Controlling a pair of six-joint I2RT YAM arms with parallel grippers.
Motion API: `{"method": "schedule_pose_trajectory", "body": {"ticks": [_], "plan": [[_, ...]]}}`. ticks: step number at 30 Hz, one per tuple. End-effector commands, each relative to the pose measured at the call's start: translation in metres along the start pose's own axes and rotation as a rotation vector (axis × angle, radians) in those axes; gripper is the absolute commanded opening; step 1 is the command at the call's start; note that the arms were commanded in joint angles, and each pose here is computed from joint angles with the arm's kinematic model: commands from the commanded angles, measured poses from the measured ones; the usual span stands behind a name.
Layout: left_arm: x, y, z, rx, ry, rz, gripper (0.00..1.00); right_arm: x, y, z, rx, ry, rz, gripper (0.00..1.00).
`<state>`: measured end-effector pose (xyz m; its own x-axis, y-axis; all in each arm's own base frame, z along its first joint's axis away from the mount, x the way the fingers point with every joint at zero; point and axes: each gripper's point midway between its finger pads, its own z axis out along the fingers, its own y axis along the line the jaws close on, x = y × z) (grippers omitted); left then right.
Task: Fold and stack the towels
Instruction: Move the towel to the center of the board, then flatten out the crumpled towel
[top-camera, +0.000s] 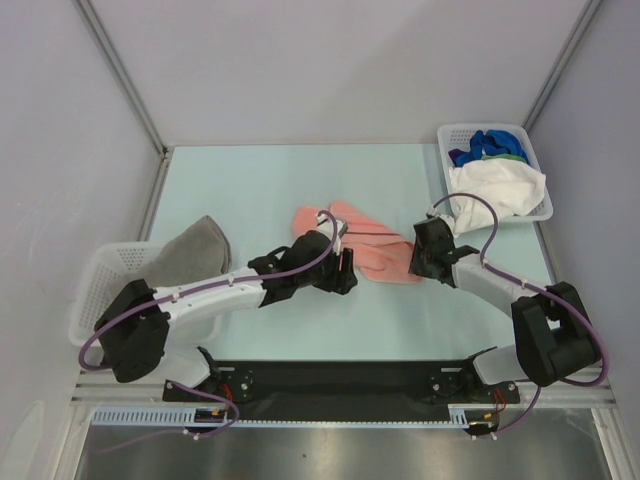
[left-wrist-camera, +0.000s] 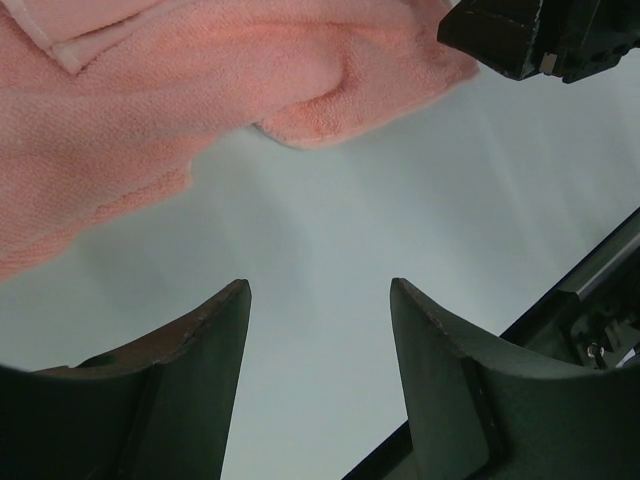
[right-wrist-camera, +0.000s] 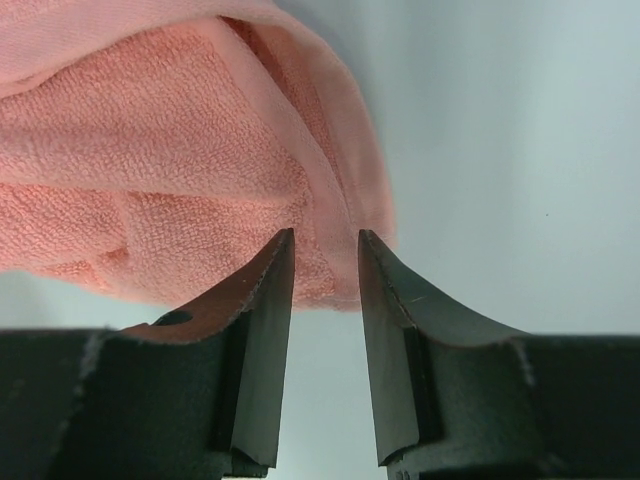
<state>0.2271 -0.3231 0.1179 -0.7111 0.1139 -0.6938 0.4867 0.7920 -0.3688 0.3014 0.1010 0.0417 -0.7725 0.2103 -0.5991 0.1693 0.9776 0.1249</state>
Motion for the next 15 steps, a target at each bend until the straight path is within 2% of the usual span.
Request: {"method": "schedule_pose_trajectory", "body": {"ticks": [1,9,11,12,13,15], "plan": [[-0.020,-0.025,0.001,0.072,-0.053,0.006,0.64,-0.001,0.000,0.001,0.002,-0.016,0.010,0.37],[-0.018,-0.034,0.005,0.087,-0.049,0.016,0.64,0.006,-0.003,0.006,0.013,0.002,0.000,0.36],[-0.018,-0.034,0.005,0.088,-0.052,0.018,0.64,0.005,-0.002,0.004,0.007,0.001,0.006,0.29],[-0.020,-0.034,0.005,0.091,-0.059,0.019,0.64,0.004,0.000,0.003,-0.001,-0.002,0.007,0.22],[-0.019,-0.035,0.004,0.094,-0.059,0.020,0.64,0.004,0.002,0.000,-0.011,0.004,0.008,0.11],[-0.020,-0.038,0.004,0.107,-0.067,0.025,0.64,-0.004,0.010,-0.008,-0.040,-0.016,0.010,0.04]]}}
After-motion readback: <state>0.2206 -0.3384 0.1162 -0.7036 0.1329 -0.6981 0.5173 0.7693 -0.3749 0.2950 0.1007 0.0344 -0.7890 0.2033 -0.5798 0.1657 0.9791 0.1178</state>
